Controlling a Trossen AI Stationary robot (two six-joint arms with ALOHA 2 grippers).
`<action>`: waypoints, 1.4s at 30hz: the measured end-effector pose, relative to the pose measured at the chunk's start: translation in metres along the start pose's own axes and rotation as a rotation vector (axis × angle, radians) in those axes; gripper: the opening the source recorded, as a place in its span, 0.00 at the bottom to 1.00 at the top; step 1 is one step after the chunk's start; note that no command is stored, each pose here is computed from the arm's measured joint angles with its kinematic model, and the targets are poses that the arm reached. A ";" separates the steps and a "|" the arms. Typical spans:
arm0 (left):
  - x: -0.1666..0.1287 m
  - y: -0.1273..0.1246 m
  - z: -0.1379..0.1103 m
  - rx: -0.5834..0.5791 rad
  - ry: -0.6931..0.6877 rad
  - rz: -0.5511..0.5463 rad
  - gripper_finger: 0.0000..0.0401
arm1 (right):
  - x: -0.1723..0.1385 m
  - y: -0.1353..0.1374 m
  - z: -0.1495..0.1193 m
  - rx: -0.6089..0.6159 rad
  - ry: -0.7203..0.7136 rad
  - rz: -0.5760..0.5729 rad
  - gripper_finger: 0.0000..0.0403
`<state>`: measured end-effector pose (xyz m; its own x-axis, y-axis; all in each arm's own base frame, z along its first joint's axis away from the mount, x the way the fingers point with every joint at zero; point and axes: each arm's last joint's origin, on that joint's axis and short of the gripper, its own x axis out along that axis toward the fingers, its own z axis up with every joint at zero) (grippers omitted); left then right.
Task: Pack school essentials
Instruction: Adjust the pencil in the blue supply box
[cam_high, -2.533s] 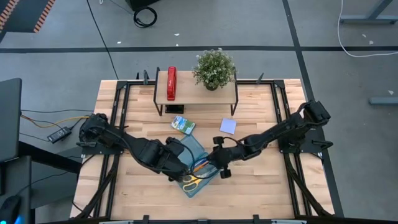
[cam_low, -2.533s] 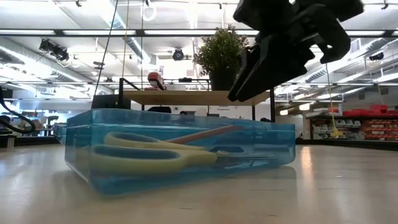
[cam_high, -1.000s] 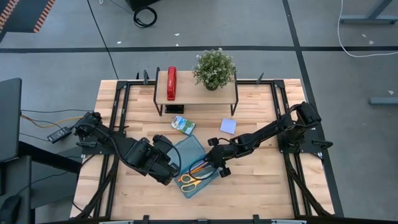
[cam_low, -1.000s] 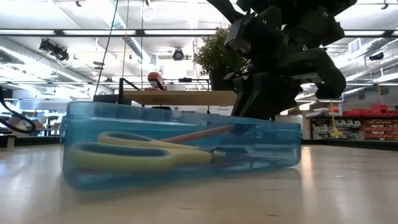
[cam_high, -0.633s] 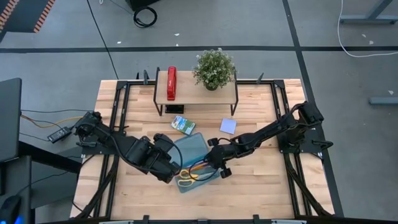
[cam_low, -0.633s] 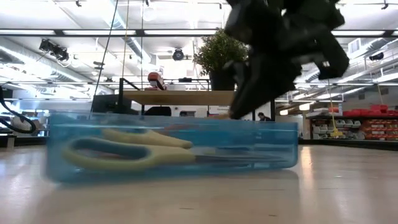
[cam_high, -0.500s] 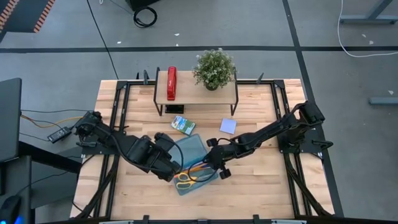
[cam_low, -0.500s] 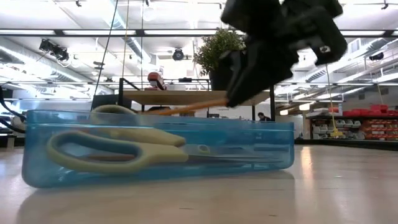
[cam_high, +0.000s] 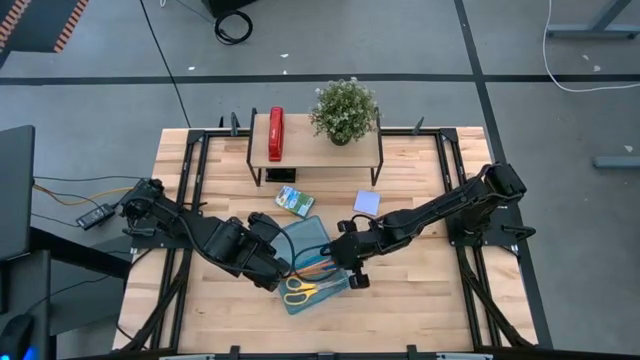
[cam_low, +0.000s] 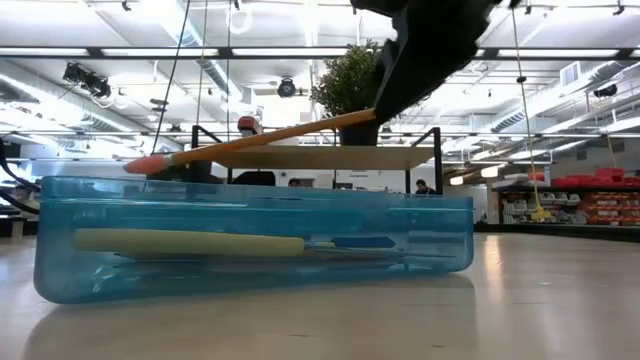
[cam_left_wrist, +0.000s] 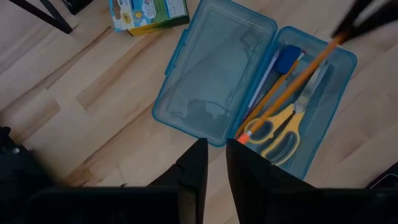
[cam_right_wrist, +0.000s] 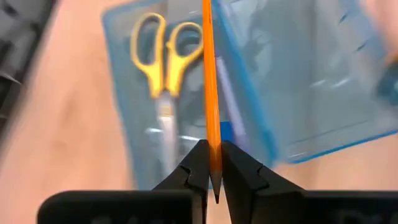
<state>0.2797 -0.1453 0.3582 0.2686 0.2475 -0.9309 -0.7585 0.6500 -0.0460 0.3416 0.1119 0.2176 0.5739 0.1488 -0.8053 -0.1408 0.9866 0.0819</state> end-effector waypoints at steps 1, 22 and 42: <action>0.000 0.000 -0.001 -0.005 0.000 -0.001 0.16 | 0.000 0.003 -0.001 0.052 0.005 0.017 0.09; -0.001 -0.001 -0.004 -0.025 -0.005 -0.008 0.18 | 0.014 0.031 -0.023 0.404 -0.076 0.043 0.34; -0.003 -0.002 -0.008 -0.025 -0.011 -0.013 0.19 | 0.022 0.039 -0.030 0.176 -0.061 0.016 0.42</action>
<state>0.2760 -0.1532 0.3584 0.2845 0.2472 -0.9263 -0.7697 0.6349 -0.0669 0.3249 0.1519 0.1858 0.6214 0.1627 -0.7664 -0.0102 0.9798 0.1998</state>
